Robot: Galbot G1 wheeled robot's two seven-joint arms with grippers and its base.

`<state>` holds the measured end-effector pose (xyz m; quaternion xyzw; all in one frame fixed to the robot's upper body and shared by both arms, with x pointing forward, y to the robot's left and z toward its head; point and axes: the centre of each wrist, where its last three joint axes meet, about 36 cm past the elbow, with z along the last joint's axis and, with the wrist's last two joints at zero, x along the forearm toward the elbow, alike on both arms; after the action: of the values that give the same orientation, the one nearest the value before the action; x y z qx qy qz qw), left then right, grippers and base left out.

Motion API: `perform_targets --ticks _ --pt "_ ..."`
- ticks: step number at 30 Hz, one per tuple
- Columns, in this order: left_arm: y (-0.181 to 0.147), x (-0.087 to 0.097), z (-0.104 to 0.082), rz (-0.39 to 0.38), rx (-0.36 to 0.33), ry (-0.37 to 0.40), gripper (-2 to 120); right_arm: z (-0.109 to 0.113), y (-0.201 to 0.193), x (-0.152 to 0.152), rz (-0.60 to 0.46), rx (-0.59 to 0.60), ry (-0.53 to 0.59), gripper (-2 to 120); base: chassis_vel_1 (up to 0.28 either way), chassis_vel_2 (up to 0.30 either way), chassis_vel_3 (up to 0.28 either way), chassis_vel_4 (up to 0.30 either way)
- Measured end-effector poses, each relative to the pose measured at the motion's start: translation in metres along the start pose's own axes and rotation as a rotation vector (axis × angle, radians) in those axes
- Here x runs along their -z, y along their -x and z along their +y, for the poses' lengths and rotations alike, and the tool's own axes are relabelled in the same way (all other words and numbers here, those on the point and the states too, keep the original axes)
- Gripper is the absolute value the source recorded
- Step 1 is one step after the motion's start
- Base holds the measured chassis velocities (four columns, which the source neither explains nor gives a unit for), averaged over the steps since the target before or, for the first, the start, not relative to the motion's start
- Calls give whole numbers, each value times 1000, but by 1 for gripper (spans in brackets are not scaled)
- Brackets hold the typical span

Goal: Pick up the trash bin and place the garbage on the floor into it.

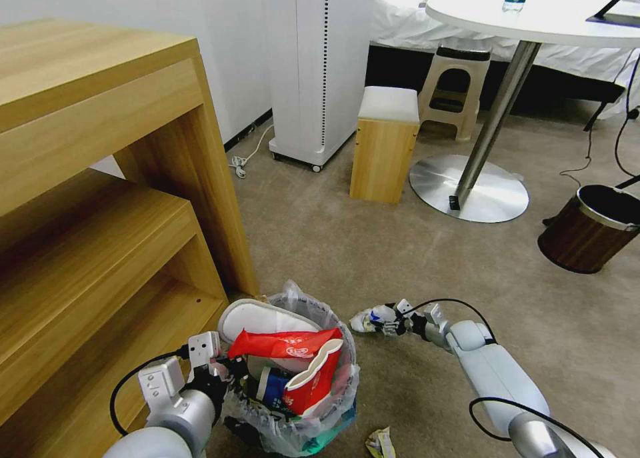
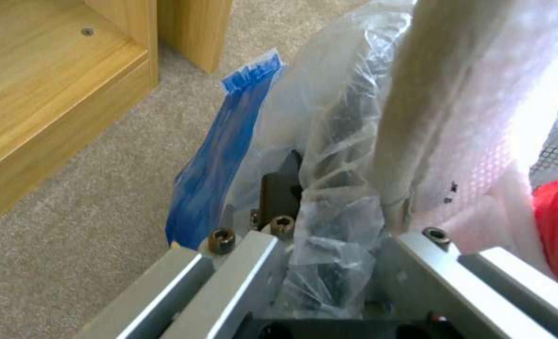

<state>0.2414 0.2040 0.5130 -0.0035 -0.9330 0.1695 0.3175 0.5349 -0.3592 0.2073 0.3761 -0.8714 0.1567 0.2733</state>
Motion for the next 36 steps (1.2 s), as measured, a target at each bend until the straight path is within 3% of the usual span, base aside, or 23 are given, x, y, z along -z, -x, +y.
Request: perform_targets --ticks 9,16,23,33,35,36 --pt "1 0 -1 1 -1 -3 1 -9 -14 -6 46 -9 -16 31 0 0 0 0" --pt "4 -2 -1 6 0 -3 1 -21 -36 -17 78 -47 -12 2 0 0 0 0" --pt "5 -2 -1 6 0 -2 1 -26 -46 -20 65 -66 -16 0 0 0 0 0" --pt "4 0 1 0 8 3 1 -28 -75 19 -131 -90 -96 0 0 0 0 0" --pt "5 0 2 -3 8 0 1 -17 -99 67 -367 8 -193 0 0 0 0 0" --pt "5 0 2 -3 8 0 1 -17 -99 67 -367 8 -193 0 0 0 0 0"
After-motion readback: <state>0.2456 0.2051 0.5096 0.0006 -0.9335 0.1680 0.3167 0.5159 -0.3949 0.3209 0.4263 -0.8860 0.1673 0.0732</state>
